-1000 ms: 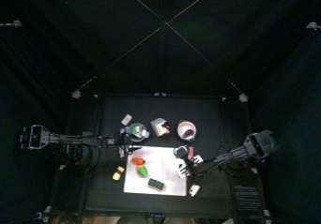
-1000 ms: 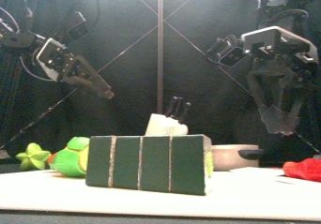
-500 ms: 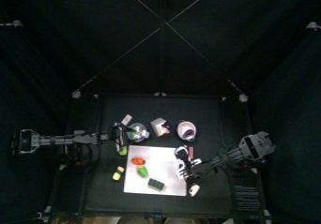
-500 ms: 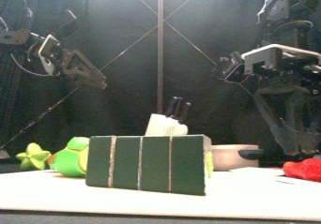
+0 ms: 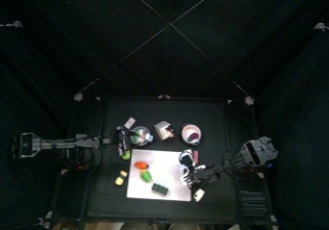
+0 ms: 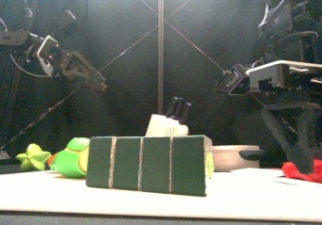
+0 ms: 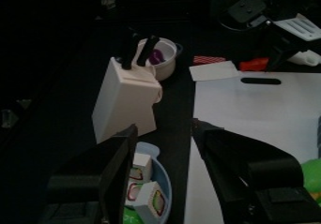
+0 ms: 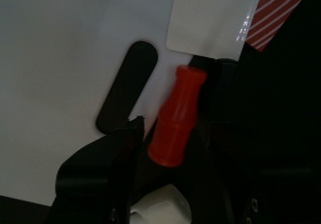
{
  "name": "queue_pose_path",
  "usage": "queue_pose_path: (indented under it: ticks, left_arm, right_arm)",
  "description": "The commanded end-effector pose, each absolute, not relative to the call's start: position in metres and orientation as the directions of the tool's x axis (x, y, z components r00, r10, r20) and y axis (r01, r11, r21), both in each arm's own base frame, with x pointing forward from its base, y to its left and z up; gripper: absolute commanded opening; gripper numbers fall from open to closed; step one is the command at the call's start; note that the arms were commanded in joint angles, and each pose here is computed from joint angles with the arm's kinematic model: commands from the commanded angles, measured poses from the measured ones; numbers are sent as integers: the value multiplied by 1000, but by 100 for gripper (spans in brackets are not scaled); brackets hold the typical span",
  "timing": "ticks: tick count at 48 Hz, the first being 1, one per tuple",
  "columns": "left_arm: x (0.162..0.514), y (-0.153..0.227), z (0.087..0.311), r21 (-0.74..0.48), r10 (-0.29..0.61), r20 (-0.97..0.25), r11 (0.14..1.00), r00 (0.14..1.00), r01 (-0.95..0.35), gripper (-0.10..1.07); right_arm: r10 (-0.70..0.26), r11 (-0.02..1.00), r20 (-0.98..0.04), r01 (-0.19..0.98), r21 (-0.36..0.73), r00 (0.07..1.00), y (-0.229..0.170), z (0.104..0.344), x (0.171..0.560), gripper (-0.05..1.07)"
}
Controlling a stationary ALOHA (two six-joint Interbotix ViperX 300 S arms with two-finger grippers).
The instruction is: Grab ketchup bottle
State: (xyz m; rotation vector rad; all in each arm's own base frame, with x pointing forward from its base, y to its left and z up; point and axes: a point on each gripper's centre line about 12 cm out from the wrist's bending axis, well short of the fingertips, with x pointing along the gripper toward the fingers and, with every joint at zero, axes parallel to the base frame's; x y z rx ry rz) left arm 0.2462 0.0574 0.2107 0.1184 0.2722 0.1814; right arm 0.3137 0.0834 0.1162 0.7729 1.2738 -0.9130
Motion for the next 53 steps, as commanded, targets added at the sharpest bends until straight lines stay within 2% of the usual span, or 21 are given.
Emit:
queue_pose_path:
  ticks: [1,15,21,36,53]
  left_arm:
    - [248,57,214,140,193,-238,977,952,-163,86]
    - [248,57,214,138,191,-241,977,951,-161,86]
    - [247,57,213,138,192,-241,977,951,-163,86]
    - [247,57,212,138,191,-244,977,951,-161,86]
    - [246,55,211,138,186,-247,978,951,-156,86]
  right_arm:
    - [-123,456,-988,890,28,94,86,122,319,81]
    - [-111,465,-987,884,52,116,86,113,318,60]
    - [-113,471,-985,880,64,132,86,118,320,55]
    - [-161,521,-962,847,108,221,81,145,334,54]
    - [-175,528,-959,843,98,221,80,147,335,54]
